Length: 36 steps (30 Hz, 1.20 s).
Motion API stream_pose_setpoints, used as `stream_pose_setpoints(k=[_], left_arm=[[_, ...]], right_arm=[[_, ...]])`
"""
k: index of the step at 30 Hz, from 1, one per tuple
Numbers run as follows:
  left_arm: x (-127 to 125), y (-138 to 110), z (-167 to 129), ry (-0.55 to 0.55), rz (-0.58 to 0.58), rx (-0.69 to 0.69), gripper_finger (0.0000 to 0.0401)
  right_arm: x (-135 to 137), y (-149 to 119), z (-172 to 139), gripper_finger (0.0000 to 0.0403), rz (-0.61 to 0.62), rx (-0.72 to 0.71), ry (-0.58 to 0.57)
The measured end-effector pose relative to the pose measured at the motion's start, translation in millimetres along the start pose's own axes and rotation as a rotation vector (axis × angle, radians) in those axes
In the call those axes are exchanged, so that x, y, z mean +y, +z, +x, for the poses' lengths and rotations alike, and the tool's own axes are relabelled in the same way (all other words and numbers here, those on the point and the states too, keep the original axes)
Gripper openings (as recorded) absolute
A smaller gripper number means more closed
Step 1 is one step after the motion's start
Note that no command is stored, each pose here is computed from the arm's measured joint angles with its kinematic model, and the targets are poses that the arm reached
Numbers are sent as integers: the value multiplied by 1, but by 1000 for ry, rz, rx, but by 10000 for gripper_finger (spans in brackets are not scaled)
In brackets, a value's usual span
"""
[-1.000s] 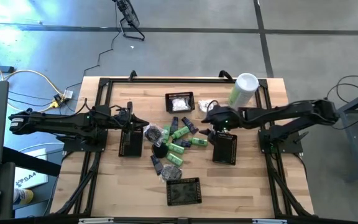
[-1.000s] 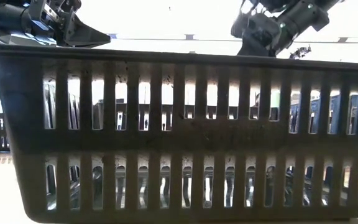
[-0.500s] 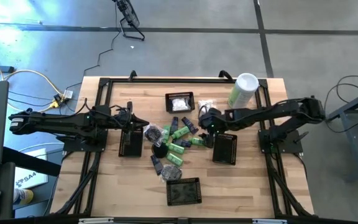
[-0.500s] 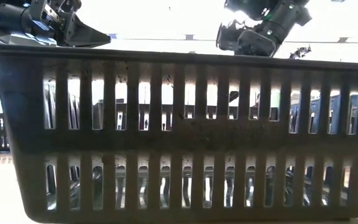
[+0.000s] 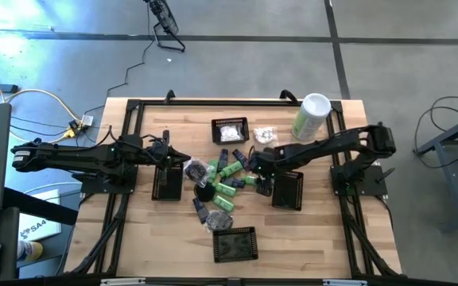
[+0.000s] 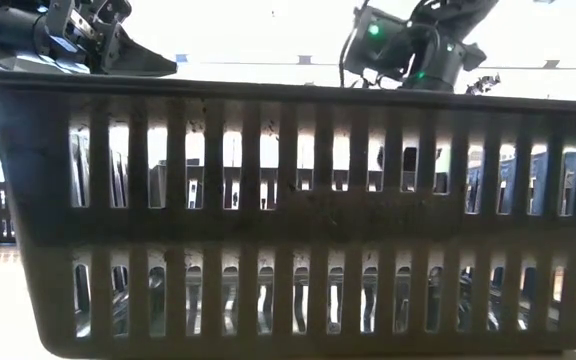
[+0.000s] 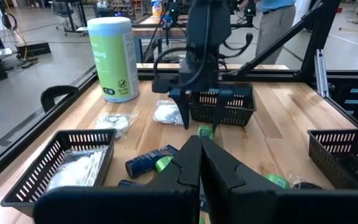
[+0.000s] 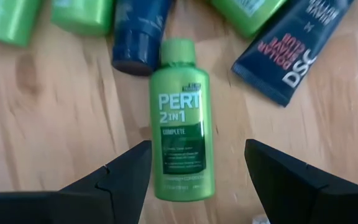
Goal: Pick & Place Travel size toiletries
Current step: Put the green bottle into the middle right black bin
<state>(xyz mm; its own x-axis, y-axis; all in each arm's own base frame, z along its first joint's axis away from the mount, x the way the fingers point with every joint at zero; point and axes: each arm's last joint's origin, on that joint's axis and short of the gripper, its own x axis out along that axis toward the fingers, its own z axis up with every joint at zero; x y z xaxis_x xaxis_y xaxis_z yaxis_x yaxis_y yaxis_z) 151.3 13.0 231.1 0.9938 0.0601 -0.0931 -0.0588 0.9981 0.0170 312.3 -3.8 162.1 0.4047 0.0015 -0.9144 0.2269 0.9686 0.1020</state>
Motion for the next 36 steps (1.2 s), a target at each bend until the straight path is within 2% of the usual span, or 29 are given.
stream_pose_setpoints(k=[16,31,36], left_arm=[[0,-1,0,-1,0,12,0],[1,-3,0,48,1,27,0],[1,-3,0,48,1,28,0]], right_arm=[[5,0,8,250,-30,-3,6],[12,16,-5,250,-83,-32,-35],[11,15,8,250,-53,0,-17]])
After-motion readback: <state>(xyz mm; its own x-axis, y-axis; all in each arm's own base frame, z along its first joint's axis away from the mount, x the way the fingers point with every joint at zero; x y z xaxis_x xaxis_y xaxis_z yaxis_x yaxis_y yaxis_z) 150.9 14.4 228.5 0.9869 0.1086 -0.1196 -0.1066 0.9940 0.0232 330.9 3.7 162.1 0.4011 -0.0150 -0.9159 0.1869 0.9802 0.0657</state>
